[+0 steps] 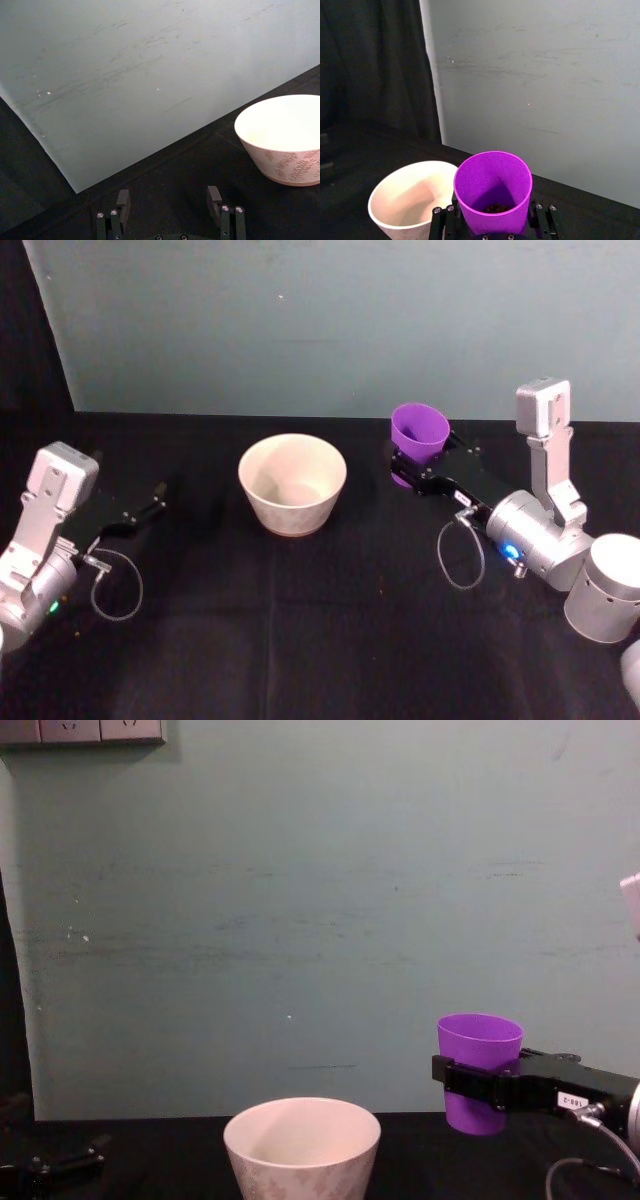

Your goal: Pick up the cup and pour the mung beans from the cup into the bowl.

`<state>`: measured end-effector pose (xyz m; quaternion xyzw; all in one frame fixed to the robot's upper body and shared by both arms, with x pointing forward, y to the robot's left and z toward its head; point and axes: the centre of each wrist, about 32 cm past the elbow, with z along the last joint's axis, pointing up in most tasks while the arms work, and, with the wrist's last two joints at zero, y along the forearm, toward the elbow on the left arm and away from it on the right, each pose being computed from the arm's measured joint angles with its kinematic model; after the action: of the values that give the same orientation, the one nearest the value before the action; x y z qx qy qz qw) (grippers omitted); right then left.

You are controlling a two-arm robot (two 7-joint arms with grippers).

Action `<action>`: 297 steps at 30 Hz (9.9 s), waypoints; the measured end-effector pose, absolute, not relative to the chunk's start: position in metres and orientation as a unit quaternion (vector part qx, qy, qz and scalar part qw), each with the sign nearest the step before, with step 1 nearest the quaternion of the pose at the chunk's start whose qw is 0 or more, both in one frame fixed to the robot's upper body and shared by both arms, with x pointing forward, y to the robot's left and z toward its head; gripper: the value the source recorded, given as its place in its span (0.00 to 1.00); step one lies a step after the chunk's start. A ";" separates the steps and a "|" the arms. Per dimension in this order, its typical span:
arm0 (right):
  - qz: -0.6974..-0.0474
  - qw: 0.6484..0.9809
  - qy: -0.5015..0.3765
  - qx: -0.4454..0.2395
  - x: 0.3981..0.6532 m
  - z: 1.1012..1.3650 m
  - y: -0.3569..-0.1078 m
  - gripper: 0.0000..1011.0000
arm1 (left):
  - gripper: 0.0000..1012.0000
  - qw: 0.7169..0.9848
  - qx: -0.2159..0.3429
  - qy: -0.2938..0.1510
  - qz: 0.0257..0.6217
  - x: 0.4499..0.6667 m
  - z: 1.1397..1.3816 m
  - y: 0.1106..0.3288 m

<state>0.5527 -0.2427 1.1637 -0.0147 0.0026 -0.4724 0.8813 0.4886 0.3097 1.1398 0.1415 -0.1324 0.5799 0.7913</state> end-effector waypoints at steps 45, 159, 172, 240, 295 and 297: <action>-0.472 0.881 0.002 -0.015 0.553 1.164 -0.243 0.72 | 1.00 0.791 0.141 -0.132 0.580 0.489 1.140 0.310; -0.413 0.803 -0.272 -0.331 0.568 1.249 -0.172 0.72 | 1.00 0.791 0.141 -0.132 0.580 0.489 1.140 0.310; -0.383 0.762 -0.349 -0.388 0.566 1.254 -0.150 0.72 | 1.00 0.791 0.141 -0.132 0.580 0.489 1.140 0.310; -0.300 0.639 -0.508 -0.493 0.564 1.266 -0.098 0.72 | 1.00 0.791 0.141 -0.132 0.580 0.489 1.140 0.310; -0.248 0.599 -0.548 -0.529 0.573 1.234 -0.069 0.72 | 1.00 0.791 0.141 -0.132 0.580 0.489 1.140 0.310; -0.248 0.598 -0.548 -0.529 0.573 1.234 -0.069 0.72 | 1.00 0.791 0.141 -0.132 0.580 0.489 1.140 0.310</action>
<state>0.5730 -0.0691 1.2338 -0.5292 -0.5482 -0.2478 0.5983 0.4886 0.3097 1.1397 0.1415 -0.1324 0.5799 0.7913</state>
